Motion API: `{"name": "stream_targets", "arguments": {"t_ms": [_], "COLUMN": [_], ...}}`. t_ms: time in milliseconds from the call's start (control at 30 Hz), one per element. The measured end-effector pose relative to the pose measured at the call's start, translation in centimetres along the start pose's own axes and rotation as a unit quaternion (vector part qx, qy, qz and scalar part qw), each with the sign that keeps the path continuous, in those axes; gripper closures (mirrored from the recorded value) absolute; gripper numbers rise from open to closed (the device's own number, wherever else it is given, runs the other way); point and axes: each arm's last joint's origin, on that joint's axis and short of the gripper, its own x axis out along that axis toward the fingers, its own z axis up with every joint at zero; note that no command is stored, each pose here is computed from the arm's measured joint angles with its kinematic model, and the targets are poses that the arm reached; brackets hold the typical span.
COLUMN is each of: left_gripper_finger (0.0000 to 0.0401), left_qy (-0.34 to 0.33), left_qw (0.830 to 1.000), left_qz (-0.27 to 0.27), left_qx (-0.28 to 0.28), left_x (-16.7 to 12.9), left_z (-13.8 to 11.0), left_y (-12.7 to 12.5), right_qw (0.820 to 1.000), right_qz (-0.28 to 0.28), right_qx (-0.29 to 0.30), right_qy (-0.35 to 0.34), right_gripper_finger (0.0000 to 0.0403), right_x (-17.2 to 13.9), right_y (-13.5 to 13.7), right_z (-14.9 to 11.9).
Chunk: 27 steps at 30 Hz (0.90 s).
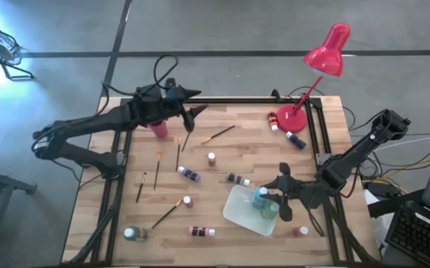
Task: Pick & Place Paint Supplies
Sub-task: Put the light blue paint bottle into the white bin
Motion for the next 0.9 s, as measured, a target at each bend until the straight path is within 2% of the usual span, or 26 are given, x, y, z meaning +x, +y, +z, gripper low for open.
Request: {"name": "stream_targets", "arguments": {"t_ms": [500, 900], "left_gripper_finger": [0.013, 0.013], "left_qy": [-0.012, -0.012], "left_qw": [1.0, 1.0], "left_qz": [0.004, 0.003], "left_qx": [-0.021, -0.025], "left_x": [-0.7, -0.7], "left_z": [0.5, 0.5], "left_y": [0.3, 0.3], "right_qw": [1.0, 0.999], "right_qz": [0.015, 0.038], "right_qx": [0.002, 0.011], "right_qy": [0.011, 0.015], "right_gripper_finger": [0.0289, 0.0283], "right_x": [0.5, 0.6], "right_y": [-0.6, -0.6], "right_z": [-1.7, -2.1]}}
